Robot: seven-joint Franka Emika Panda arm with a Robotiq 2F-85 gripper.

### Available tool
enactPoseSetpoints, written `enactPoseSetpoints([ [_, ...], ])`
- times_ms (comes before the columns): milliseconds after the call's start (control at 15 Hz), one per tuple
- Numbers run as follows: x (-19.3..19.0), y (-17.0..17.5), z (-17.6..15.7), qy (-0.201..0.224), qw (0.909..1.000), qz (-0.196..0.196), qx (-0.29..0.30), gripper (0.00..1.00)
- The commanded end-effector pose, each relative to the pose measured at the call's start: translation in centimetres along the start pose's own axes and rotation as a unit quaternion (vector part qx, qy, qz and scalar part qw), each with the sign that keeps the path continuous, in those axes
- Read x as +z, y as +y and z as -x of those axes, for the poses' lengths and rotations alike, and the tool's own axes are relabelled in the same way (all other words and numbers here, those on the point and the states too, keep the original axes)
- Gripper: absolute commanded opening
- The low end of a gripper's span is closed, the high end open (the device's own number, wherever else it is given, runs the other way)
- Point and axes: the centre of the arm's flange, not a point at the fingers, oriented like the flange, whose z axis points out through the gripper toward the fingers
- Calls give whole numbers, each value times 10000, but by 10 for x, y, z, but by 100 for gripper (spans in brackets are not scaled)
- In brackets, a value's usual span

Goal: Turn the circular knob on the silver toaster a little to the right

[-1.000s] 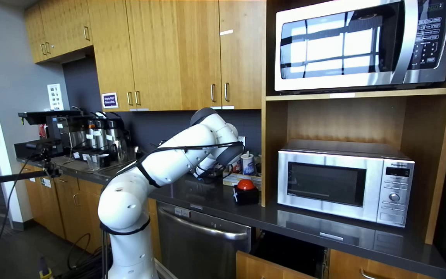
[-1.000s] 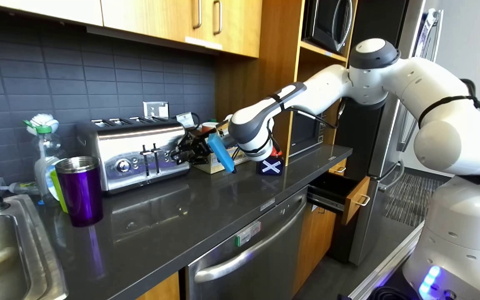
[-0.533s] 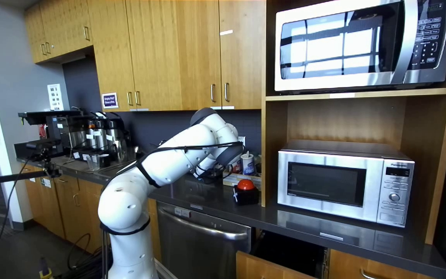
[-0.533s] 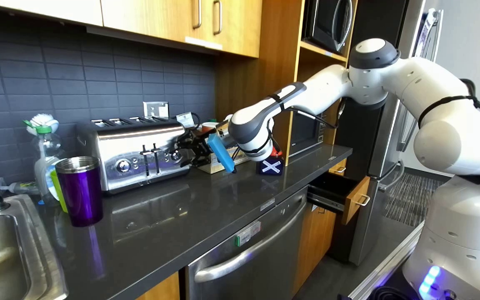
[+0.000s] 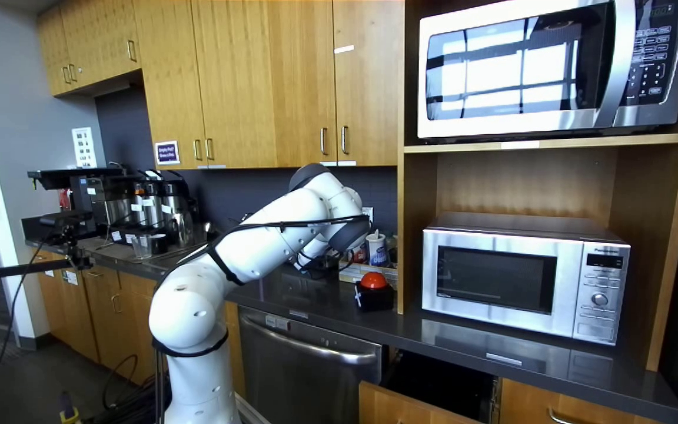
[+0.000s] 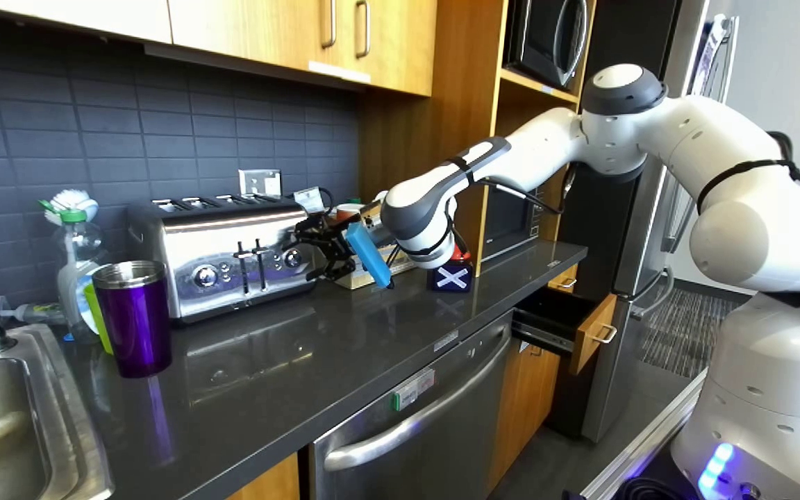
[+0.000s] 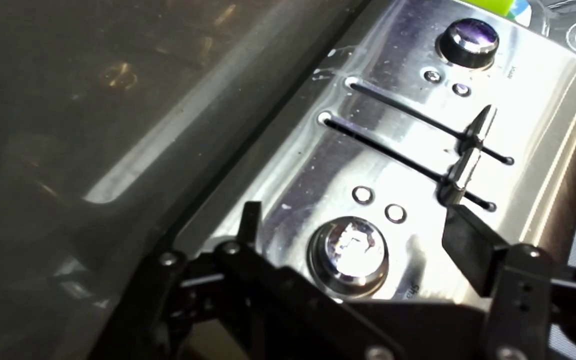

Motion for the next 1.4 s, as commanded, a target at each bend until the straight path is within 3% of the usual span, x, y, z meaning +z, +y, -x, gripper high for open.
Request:
enactPoseSetpoints([
  [0,-11,-1,21,80,9999,101,-7,61],
  [400,-13,-2,20,122,9999,119,-32,13],
  [1333,-16,-2,23,10,9984,-233,506,12],
])
